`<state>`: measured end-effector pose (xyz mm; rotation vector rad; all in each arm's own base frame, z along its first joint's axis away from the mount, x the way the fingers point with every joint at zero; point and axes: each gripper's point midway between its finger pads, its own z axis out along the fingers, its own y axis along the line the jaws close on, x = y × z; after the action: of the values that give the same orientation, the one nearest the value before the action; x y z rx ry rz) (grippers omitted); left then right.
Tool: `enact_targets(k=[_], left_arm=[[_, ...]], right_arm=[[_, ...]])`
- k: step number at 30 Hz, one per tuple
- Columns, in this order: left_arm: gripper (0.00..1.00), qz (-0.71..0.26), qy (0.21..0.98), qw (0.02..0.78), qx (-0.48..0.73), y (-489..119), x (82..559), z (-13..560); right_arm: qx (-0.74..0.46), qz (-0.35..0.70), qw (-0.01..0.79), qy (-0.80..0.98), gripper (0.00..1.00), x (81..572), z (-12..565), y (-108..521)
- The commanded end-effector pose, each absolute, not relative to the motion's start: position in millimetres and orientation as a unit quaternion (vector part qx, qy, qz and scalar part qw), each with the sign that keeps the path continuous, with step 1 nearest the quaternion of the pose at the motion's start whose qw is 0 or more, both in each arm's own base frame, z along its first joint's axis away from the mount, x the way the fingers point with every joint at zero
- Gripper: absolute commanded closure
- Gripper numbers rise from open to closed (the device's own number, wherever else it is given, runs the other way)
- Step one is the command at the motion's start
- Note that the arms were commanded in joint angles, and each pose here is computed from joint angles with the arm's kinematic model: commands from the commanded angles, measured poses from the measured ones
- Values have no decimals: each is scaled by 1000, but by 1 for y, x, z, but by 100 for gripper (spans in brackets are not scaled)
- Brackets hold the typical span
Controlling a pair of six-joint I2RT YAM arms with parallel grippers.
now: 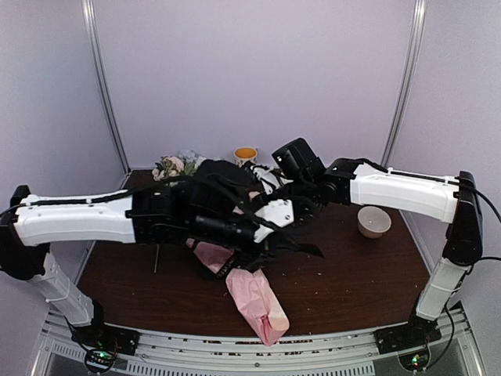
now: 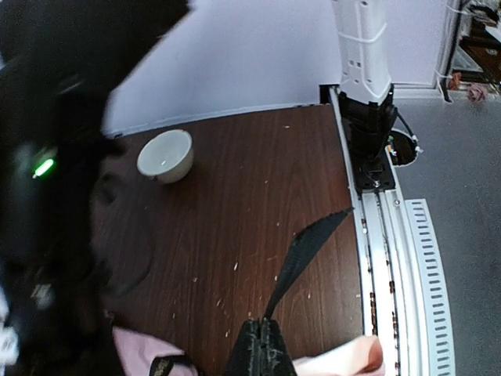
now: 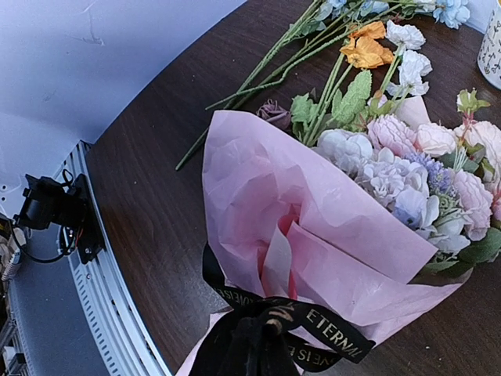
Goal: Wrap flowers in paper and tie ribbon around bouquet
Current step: Cross the half-tied ribbon over the folded bouquet, then tie the half-tied ribbon around the folded bouquet.
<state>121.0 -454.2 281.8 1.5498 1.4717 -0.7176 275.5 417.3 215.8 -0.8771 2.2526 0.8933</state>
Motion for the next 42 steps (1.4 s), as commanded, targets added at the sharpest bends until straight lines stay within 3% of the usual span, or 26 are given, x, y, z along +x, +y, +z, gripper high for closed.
enact_targets(k=[1, 7, 10, 16, 19, 27, 32, 34, 36, 38, 42], left_arm=[[100, -310, 454, 425, 719, -520, 83, 277], [100, -317, 357, 465, 745, -571, 62, 282], [100, -296, 373, 463, 748, -583, 72, 260], [43, -229, 428, 449, 751, -588, 98, 229], [27, -210, 437, 464, 741, -578, 105, 235], [27, -228, 457, 543, 666, -524, 110, 294], [40, -283, 515, 577, 567, -458, 131, 318], [48, -305, 557, 576, 515, -429, 151, 312], [50, -339, 601, 571, 445, -398, 175, 301], [48, -333, 640, 565, 399, -368, 202, 270], [28, -295, 657, 569, 397, -352, 217, 235]], right_arm=[[-367, 320, 281, 827, 100, 276, 226, 415], [-382, 311, 279, 825, 100, 274, 229, 413], [-384, 309, 281, 823, 100, 273, 230, 411], [-386, 311, 278, 823, 100, 271, 227, 410], [-387, 312, 276, 823, 100, 271, 226, 411], [-376, 327, 273, 823, 100, 268, 228, 414], [-352, 346, 271, 827, 100, 266, 228, 416], [-342, 352, 271, 828, 100, 266, 229, 416], [-337, 358, 273, 827, 100, 265, 232, 417], [-334, 362, 276, 825, 100, 265, 233, 417], [-330, 372, 276, 823, 100, 262, 236, 419]])
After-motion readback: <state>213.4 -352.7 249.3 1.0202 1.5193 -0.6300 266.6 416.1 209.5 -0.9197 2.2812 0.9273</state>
